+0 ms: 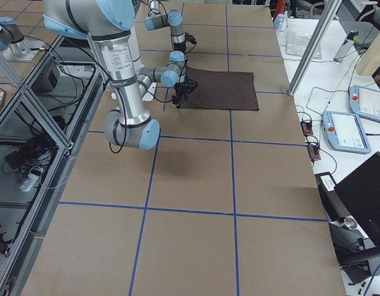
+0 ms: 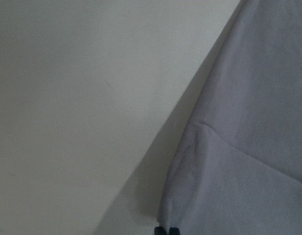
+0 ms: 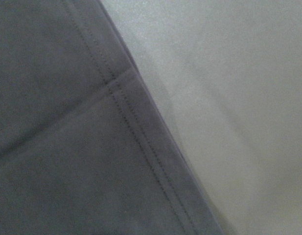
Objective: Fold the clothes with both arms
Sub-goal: 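Lower both grippers onto the shirt's near corners and grasp them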
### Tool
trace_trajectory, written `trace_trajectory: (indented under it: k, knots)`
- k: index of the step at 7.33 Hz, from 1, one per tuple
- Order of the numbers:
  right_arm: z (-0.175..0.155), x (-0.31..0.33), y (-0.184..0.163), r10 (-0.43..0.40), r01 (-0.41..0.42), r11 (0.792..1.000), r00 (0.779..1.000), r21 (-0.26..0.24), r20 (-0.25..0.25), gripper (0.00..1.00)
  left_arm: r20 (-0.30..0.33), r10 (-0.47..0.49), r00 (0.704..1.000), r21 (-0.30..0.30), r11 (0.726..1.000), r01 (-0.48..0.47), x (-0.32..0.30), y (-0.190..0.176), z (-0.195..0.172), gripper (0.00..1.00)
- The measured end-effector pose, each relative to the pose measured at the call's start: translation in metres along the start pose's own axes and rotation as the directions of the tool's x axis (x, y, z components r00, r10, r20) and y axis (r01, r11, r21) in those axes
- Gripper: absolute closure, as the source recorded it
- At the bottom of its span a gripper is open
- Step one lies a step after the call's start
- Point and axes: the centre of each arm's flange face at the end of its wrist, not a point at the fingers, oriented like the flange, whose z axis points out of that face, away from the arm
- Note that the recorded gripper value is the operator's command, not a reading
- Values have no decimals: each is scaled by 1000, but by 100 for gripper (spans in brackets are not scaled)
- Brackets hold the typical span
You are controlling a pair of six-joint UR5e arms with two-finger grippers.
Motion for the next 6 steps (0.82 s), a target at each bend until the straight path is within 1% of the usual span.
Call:
trace_trajectory:
  k: [1,2,3,4,5,6]
  knots:
    - [0,0,0,-1,1,1000,1000,-1,0,21,0,0,1000,0,1000,0,0,0,0,100]
    - [0,0,1,-1,1,1000,1000,-2,-1,54,0,1,1000,-1,1000,-1,0,1,0,100]
    - [0,0,2,-2,2,1000,1000,-2,0,75,0,1,1000,-1,1000,-1,0,1,0,100]
    - [0,0,2,-3,3,1000,1000,-3,1,90,1,1,1000,-1,1000,-1,0,1,0,100]
    - [0,0,2,-6,6,1000,1000,-4,0,99,1,0,1000,0,1000,0,0,0,0,100]
    - [-1,-1,3,-9,10,1000,1000,-4,2,100,1,0,1000,0,1000,0,-1,0,0,100]
